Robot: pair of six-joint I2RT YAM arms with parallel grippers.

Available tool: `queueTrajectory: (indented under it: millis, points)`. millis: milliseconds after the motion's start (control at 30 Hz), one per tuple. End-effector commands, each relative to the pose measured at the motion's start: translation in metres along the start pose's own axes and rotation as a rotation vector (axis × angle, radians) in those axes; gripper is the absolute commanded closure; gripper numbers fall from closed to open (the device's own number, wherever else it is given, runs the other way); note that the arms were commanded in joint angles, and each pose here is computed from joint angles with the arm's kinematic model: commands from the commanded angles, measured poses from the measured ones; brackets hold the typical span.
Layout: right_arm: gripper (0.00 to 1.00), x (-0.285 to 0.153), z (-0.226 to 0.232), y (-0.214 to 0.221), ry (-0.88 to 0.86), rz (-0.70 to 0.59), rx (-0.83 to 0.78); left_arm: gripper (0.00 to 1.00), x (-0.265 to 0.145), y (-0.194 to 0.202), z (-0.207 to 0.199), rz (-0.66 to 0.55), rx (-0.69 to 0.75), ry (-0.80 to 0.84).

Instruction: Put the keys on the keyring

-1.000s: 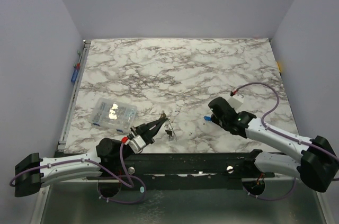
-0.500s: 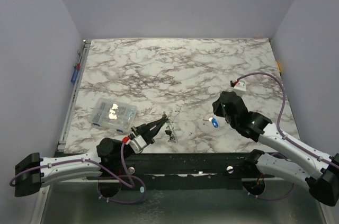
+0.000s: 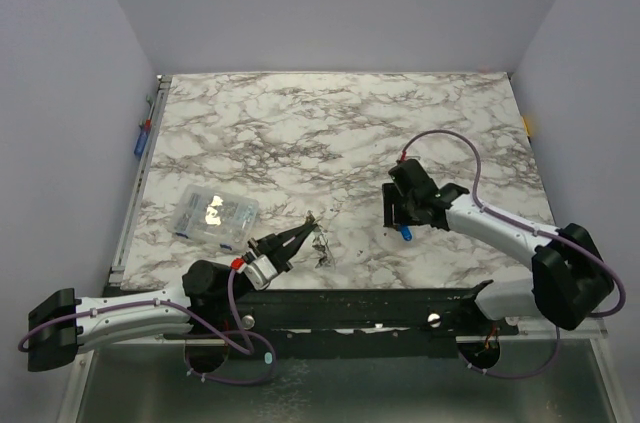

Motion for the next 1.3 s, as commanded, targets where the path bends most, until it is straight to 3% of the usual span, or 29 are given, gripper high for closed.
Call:
queueTrajectory:
  millis: [0,133,500,867,1033,1267]
  points:
    - [0.35,0.013,0.006,0.014,-0.087,0.123,-0.070,1.00,0.002,-0.009,0.001,-0.036,-0.023,-0.003]
    - [0.41,0.021,0.006,0.021,-0.098,0.129,-0.069,1.00,0.002,-0.008,0.001,-0.031,-0.024,-0.001]
    - [0.44,0.016,-0.006,0.001,-0.014,0.031,-0.080,1.00,0.003,-0.008,0.000,-0.022,-0.025,0.001]
    - [0.54,0.036,-0.010,0.002,-0.081,0.095,-0.052,1.00,0.003,-0.007,0.000,-0.012,-0.026,0.004]
    - [0.64,0.038,-0.010,0.009,-0.089,0.114,-0.041,1.00,0.002,-0.007,0.001,-0.007,-0.025,-0.003]
    - [0.88,0.038,-0.013,0.014,-0.071,0.125,-0.041,1.00,0.002,-0.004,0.000,0.005,-0.021,0.001]
Point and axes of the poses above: each gripper's point midway between its finger pads, its own x axis out along the fingers, its own z axis along the line the jaws close on, y = z × x, the point moved 6 cm from there along -x, back along the fingers
